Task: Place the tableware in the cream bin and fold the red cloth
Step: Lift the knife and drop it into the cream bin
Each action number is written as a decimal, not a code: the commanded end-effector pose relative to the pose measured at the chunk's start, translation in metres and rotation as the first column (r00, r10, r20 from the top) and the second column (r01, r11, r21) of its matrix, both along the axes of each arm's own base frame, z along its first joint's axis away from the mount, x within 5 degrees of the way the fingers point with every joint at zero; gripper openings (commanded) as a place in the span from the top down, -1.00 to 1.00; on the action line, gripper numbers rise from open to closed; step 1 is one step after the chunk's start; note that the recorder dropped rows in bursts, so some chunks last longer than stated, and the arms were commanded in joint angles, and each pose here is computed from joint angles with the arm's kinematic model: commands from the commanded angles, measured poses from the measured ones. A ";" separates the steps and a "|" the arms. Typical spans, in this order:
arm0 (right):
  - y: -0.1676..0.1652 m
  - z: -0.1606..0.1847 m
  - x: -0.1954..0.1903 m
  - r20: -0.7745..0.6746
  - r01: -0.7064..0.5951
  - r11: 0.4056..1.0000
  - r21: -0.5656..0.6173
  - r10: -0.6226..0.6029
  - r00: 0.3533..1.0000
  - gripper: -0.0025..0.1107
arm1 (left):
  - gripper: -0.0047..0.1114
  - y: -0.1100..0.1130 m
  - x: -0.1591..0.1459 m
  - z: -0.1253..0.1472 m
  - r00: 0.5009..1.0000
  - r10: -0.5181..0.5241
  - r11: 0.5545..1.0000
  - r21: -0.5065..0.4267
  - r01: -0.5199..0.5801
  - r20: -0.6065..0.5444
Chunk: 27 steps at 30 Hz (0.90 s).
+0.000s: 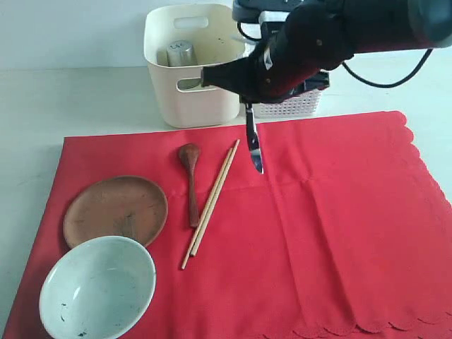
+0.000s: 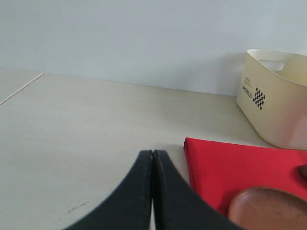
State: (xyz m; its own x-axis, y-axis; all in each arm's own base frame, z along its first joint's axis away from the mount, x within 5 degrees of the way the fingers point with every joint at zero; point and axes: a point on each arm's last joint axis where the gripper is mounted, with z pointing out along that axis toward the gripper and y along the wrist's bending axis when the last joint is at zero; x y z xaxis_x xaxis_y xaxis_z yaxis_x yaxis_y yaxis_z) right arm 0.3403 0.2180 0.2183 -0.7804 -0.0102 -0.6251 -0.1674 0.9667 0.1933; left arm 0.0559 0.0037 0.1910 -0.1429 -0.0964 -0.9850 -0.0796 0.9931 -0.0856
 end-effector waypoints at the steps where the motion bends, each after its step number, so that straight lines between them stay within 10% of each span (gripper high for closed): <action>1: 0.007 0.027 0.007 0.210 -0.107 0.991 0.080 0.088 0.974 0.96 | 0.89 0.000 0.000 0.002 1.000 0.000 1.000 -0.004 0.000 0.021; 27: 0.047 0.070 0.105 0.547 -0.203 0.964 0.170 0.079 0.833 0.96 | 0.89 0.000 0.000 0.002 1.000 0.000 1.000 -0.004 0.000 0.021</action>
State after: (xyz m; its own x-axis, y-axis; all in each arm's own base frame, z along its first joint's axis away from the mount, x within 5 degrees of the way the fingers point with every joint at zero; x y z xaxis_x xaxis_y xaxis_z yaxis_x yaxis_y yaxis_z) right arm 0.4378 0.2661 0.2837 -0.3579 0.0694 -0.9312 -0.4298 0.8730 0.2303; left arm 0.0559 0.0037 0.1910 -0.1429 -0.0964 -0.9850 -0.0796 0.9931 -0.0856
